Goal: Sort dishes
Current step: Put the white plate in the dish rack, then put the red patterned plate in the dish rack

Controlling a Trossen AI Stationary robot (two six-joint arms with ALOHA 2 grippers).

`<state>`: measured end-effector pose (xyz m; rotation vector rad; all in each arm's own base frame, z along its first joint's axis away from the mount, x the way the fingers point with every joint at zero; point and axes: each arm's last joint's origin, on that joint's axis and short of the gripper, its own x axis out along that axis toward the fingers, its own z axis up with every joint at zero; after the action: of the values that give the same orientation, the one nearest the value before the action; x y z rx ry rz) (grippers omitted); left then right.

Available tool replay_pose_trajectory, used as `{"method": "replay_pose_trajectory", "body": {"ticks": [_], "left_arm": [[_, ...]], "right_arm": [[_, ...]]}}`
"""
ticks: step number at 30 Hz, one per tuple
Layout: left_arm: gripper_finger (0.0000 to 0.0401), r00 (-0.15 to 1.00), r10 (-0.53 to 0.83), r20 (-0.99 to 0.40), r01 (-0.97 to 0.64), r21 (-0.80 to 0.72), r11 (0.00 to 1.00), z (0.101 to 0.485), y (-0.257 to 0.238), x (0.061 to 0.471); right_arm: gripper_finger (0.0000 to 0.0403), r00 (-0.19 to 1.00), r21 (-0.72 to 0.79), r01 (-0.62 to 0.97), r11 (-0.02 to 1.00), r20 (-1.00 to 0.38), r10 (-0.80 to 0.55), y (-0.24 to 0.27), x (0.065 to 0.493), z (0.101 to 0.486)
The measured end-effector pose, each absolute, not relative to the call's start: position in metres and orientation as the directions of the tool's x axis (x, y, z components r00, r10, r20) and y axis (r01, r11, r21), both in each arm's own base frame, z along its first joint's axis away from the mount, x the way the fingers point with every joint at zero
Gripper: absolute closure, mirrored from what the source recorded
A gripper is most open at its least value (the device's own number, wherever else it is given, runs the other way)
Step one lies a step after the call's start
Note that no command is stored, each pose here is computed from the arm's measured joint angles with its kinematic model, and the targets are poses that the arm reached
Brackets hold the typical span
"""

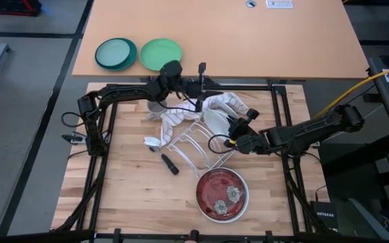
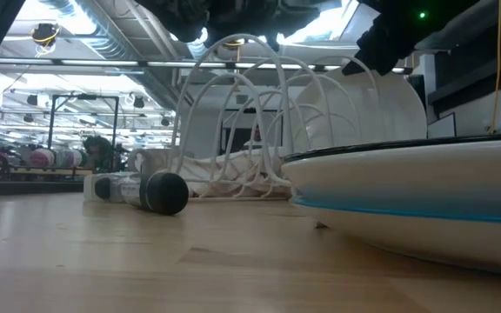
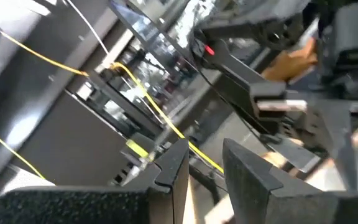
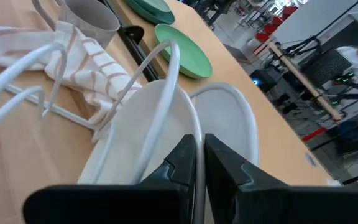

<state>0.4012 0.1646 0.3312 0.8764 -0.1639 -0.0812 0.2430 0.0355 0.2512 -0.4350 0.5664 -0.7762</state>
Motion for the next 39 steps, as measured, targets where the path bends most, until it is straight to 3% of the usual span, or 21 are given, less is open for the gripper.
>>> {"method": "replay_pose_trajectory", "body": {"ticks": [8,13,27,39], "left_arm": [[0.0313,0.988,-0.149,-0.028,0.124,0.718,0.685,0.316,0.160,0.404],[0.0313,0.986,-0.157,-0.046,0.143,0.707,0.693,0.314,0.156,0.405],[0.0313,0.982,-0.186,-0.039,0.159,0.702,0.694,0.318,0.144,0.408],[0.0313,0.983,-0.186,-0.003,0.149,0.615,0.775,0.344,0.137,0.393]], "right_arm": [[0.0375,0.567,-0.577,0.523,0.627,-0.314,-0.761,0.036,0.246,0.247],[0.0368,0.563,-0.578,0.530,0.620,-0.307,-0.767,0.036,0.246,0.247],[0.0244,0.578,-0.559,0.536,0.633,-0.304,-0.757,0.036,0.245,0.250],[0.0232,0.597,-0.519,0.575,0.633,-0.262,-0.758,0.032,0.231,0.271]]}}
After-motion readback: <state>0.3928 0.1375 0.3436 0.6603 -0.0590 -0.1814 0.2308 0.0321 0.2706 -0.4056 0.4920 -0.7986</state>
